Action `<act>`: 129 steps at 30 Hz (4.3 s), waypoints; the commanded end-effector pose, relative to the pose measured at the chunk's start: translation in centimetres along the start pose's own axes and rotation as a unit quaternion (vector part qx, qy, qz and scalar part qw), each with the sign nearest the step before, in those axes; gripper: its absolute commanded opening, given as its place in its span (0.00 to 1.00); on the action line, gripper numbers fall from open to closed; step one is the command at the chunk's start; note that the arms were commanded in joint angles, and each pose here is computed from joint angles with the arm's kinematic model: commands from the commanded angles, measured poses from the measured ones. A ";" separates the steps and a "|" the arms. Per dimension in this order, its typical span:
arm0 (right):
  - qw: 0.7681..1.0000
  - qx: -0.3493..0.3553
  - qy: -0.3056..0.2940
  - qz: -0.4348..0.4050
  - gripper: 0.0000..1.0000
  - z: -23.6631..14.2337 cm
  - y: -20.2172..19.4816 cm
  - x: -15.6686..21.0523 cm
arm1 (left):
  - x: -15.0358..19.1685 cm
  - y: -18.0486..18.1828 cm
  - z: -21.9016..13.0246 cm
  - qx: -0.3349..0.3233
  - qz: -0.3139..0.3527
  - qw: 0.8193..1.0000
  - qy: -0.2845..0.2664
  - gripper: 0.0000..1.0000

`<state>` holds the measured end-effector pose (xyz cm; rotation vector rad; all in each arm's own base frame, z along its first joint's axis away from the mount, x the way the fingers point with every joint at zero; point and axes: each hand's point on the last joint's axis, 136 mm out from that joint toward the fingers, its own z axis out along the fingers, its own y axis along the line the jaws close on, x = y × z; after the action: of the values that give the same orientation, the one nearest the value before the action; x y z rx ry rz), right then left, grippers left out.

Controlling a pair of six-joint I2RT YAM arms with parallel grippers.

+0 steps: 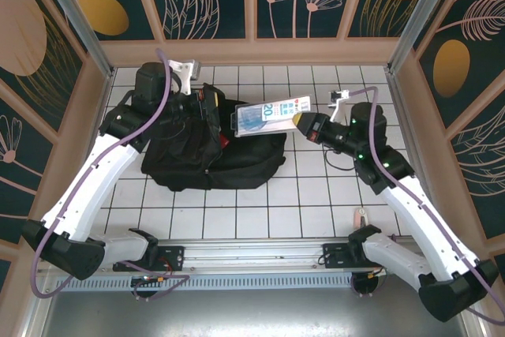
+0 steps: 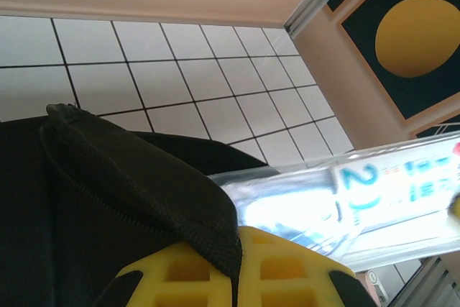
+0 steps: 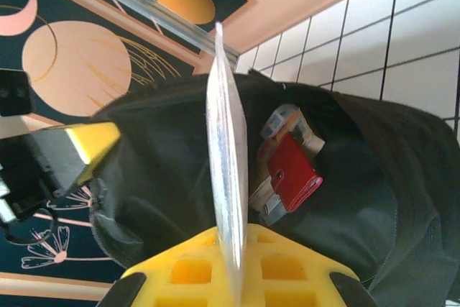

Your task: Pack the student bag

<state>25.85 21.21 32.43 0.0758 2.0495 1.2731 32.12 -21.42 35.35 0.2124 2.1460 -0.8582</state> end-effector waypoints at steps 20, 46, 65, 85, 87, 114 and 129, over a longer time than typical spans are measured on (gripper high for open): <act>0.993 0.049 0.064 0.088 0.04 13.9 0.6 4.5 | -5.3 -5.4 -1.9 0.117 0.006 0.990 -0.084 0.00; 0.993 0.087 0.075 -0.008 0.90 14.2 0.4 3.6 | -3.1 -4.4 -0.8 0.115 0.006 0.991 -0.063 0.00; 0.951 0.299 0.074 -0.014 0.85 9.4 -17.5 -2.9 | 5.9 -7.7 5.6 0.208 -0.014 0.972 0.110 0.05; 0.970 0.199 0.137 -0.026 0.85 18.1 -15.6 -4.9 | 11.7 5.1 -4.3 -0.133 -0.227 0.965 -0.013 0.84; 0.962 0.223 0.149 -0.046 0.86 19.9 -16.3 -4.6 | 14.5 7.3 -5.1 -0.177 -0.281 0.943 0.000 0.82; 0.962 0.140 0.199 0.125 0.86 18.5 -21.4 1.4 | 15.5 16.4 1.5 -0.226 -0.324 0.918 -0.033 0.70; 0.962 0.191 0.169 0.096 0.86 12.3 -19.1 7.1 | 10.6 17.2 4.0 -0.212 -0.267 0.940 -0.017 0.71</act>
<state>33.74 23.92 8.11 0.3107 2.6714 1.1236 34.23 -10.82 13.69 -0.7475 2.3696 -0.5481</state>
